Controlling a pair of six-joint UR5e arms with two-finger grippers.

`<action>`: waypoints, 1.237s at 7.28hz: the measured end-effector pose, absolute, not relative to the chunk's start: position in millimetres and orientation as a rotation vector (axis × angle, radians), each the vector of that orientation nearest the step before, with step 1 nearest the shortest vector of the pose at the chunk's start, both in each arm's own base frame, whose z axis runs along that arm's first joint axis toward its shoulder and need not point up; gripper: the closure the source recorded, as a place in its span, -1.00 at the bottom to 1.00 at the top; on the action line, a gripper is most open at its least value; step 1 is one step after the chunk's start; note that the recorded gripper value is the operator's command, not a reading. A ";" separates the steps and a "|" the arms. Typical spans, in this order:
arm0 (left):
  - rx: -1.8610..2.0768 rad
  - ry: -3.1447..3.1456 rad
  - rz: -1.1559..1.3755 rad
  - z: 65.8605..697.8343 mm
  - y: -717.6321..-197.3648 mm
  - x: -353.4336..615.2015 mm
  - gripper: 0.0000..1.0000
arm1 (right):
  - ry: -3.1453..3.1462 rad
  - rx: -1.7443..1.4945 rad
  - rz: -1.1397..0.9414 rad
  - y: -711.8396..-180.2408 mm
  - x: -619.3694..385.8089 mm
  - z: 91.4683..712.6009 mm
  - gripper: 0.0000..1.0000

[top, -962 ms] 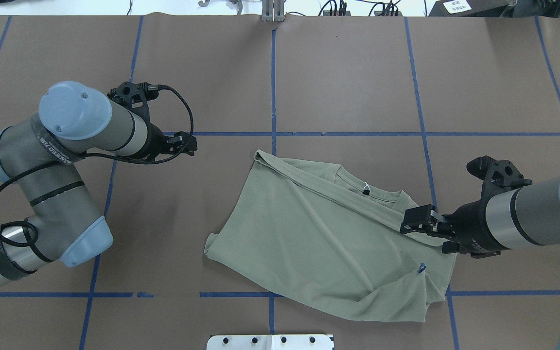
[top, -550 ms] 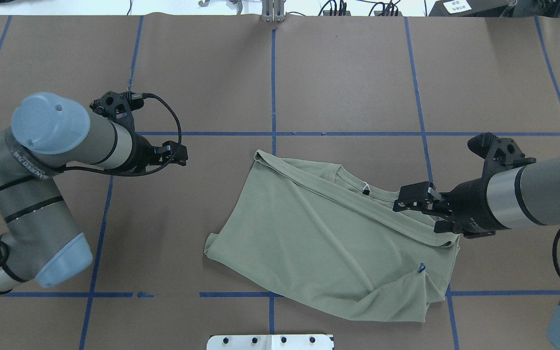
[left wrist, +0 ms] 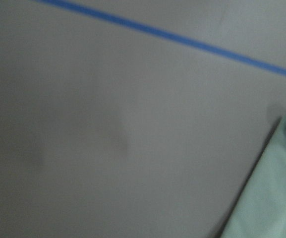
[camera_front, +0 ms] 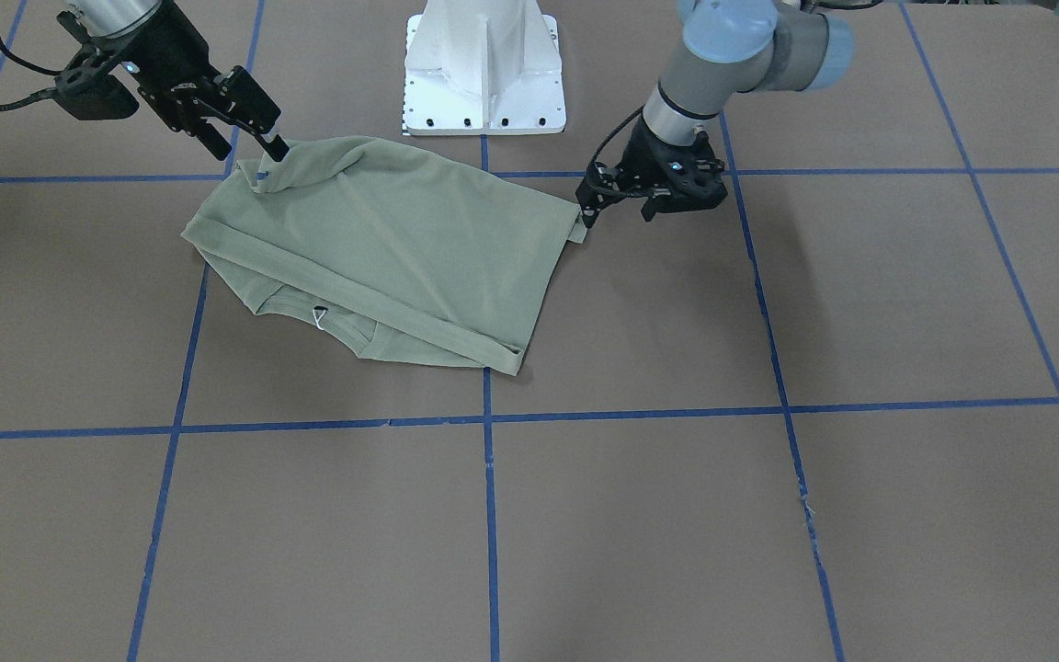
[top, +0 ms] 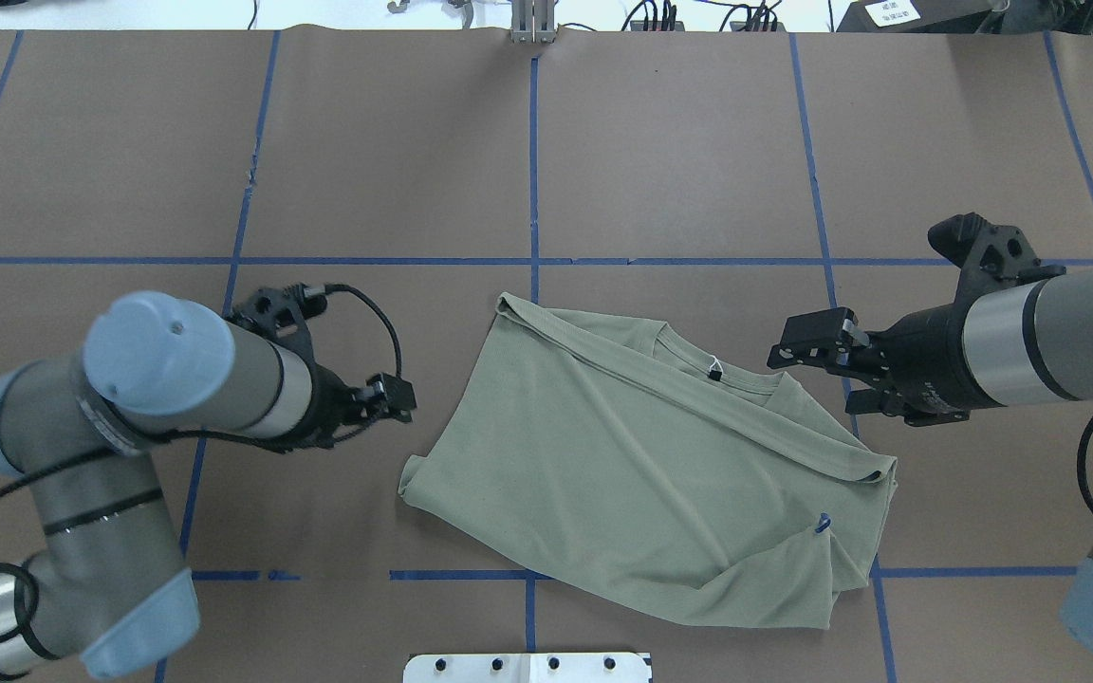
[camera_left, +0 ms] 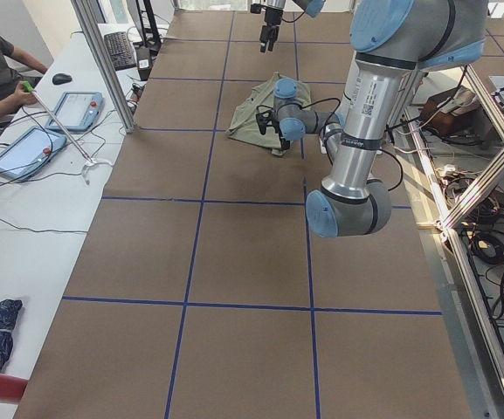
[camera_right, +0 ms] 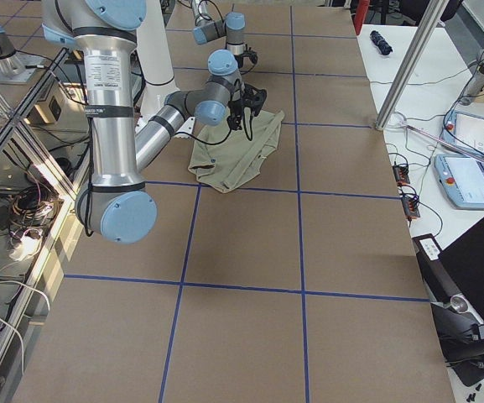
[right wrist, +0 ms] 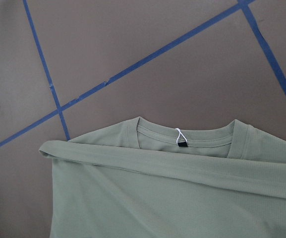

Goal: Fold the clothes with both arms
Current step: 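Lower the left gripper to the shirt edge nearest it while the right gripper withdraws, then grasp the shirt edge with the left gripper and pull it away from the robot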

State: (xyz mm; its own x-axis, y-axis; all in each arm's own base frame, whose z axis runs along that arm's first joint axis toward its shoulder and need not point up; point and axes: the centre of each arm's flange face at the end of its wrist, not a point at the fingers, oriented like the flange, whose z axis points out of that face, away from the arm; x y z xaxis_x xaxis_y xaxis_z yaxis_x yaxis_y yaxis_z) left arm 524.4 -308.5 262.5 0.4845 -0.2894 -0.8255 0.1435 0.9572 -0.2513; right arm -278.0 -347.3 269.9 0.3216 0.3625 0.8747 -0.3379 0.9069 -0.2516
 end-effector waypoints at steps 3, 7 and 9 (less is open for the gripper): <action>-0.150 1.021 -0.287 263.6 -310.4 541.3 -0.13 | -1.155 -0.015 0.475 -353.2 -274.3 270.3 -1.00; -0.134 1.001 -0.306 273.2 -317.6 540.0 -0.06 | -1.154 -0.014 0.477 -354.6 -274.9 270.8 -1.00; -0.135 0.997 -0.307 273.9 -317.5 539.2 -0.46 | -1.153 -0.014 0.477 -354.7 -274.8 271.1 -1.00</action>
